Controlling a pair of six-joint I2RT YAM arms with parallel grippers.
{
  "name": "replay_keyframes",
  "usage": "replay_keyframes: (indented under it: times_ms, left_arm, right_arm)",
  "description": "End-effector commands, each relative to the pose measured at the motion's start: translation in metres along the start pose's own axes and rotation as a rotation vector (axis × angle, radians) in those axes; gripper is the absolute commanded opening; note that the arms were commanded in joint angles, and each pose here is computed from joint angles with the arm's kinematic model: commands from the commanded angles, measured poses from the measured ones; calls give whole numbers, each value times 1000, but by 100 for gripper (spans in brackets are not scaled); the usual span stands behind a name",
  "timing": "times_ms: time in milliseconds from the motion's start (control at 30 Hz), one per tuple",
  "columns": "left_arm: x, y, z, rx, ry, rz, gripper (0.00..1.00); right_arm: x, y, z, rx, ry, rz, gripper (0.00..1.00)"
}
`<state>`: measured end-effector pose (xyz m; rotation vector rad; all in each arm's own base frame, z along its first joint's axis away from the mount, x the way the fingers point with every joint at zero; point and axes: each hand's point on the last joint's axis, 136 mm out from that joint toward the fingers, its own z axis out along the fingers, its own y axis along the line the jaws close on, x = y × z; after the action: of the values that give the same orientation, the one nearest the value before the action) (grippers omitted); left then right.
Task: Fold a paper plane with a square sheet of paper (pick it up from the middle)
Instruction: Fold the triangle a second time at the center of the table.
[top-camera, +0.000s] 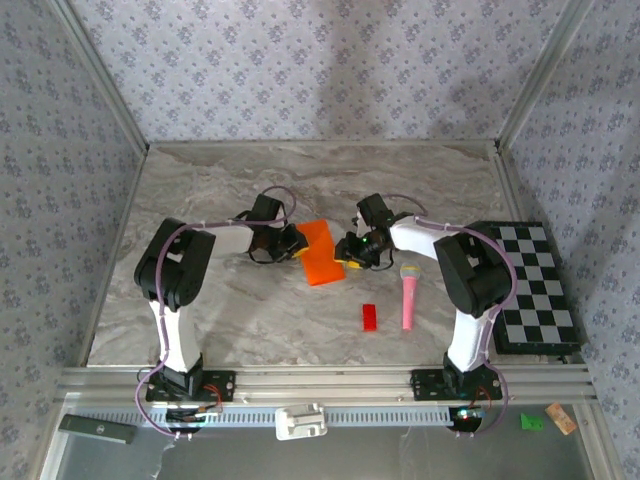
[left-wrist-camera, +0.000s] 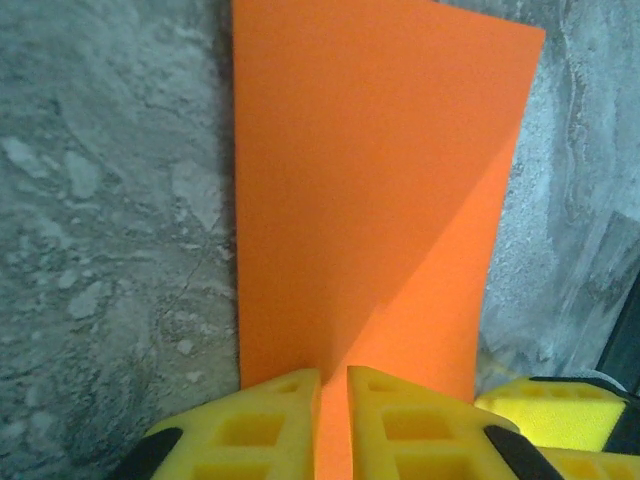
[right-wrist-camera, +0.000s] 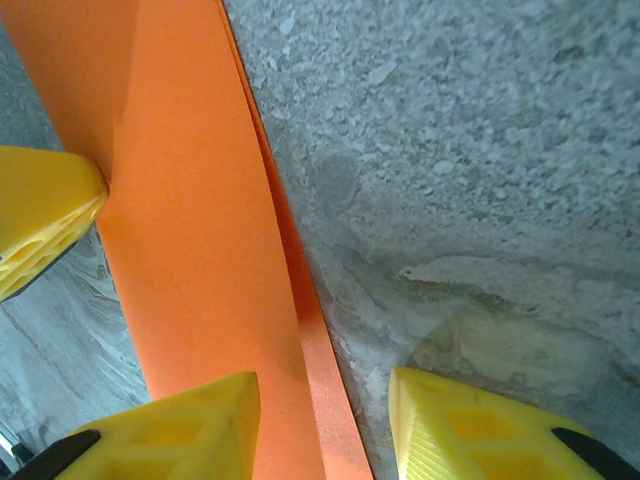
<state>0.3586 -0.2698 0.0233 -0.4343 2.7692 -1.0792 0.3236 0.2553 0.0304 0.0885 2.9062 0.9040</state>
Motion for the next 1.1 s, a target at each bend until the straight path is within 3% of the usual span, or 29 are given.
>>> replay_keyframes:
  times_ms: [0, 533, 1067]
  left_arm:
    - [8, 23, 7, -94, 29, -21, 15]
    - [13, 31, 12, -109, 46, -40, 14]
    - [13, 29, 13, -99, 49, -38, 14]
  right_arm:
    - [17, -3, 3, 2, 57, 11, 40]
    - [44, 11, -3, -100, 132, 25, 35]
    - [36, 11, -11, -123, 77, 72, 22]
